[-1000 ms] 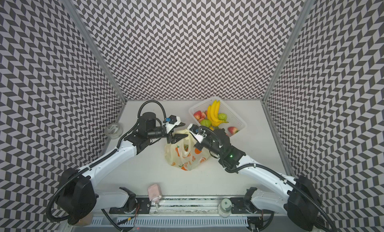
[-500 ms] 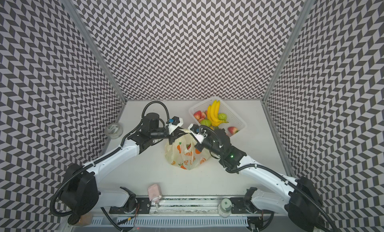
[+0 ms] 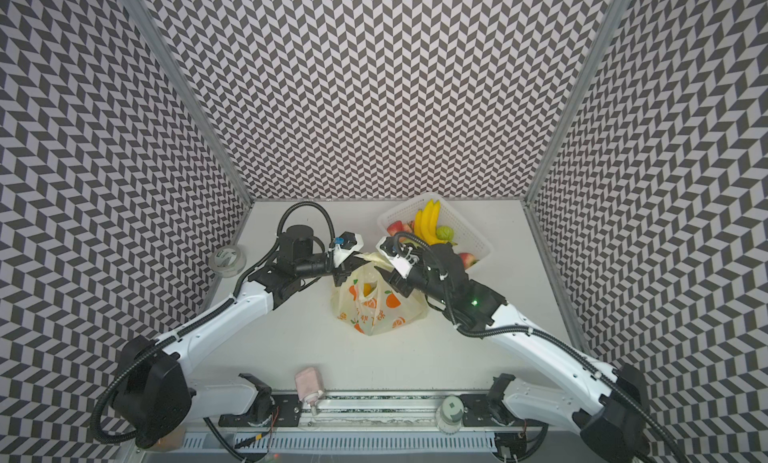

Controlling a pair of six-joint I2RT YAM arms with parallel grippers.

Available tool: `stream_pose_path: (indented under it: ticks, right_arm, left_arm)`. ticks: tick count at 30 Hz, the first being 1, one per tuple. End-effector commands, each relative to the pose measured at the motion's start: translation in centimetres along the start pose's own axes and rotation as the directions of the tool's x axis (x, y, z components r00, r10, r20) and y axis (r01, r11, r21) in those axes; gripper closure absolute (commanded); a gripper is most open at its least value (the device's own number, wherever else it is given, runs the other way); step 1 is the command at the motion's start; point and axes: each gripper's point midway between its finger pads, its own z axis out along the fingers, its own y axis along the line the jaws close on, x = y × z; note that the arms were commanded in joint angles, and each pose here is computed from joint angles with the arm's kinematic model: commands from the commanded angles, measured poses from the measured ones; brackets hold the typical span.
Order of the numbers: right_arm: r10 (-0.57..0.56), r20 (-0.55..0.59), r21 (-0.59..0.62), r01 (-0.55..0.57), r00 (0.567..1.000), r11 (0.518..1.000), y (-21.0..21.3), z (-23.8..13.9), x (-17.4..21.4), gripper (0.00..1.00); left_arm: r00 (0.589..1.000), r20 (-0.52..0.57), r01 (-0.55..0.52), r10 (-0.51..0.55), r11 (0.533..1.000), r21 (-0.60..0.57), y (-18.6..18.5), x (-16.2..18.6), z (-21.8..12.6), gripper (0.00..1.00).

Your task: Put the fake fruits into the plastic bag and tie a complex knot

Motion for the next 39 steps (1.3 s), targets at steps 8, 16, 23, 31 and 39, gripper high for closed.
stream_pose_path:
  ticks: [8, 16, 23, 31, 39]
  right_arm:
    - [0.002, -0.176, -0.057, -0.012, 0.984, 0.998, -0.2, 0.0, 0.1, 0.13]
    - [0.005, -0.223, -0.097, -0.027, 0.975, 0.995, -0.4, 1.9, 0.6, 0.24]
    - [-0.005, -0.217, -0.079, -0.012, 0.976, 0.997, -0.9, 3.5, 0.6, 0.45]
    - [-0.002, -0.221, -0.075, -0.015, 0.975, 0.997, -0.9, 3.8, 1.0, 0.73]
    - [0.005, -0.214, -0.050, -0.016, 0.977, 0.999, -1.2, 3.6, 1.1, 1.00]
  left_arm:
    - [0.998, 0.008, -0.060, 0.060, 0.998, -0.017, 0.0, -0.9, -0.2, 1.00]
    - [0.995, 0.021, -0.097, 0.097, 0.995, -0.009, -0.5, -1.4, -0.4, 1.00]
    - [0.993, 0.025, -0.114, 0.114, 0.994, 0.001, -0.8, -1.5, -0.4, 1.00]
    - [0.993, 0.019, -0.113, 0.113, 0.994, -0.008, -0.6, -1.6, -0.4, 1.00]
    - [0.996, 0.058, -0.061, 0.064, 0.997, -0.045, -0.2, -2.9, -1.6, 0.67]
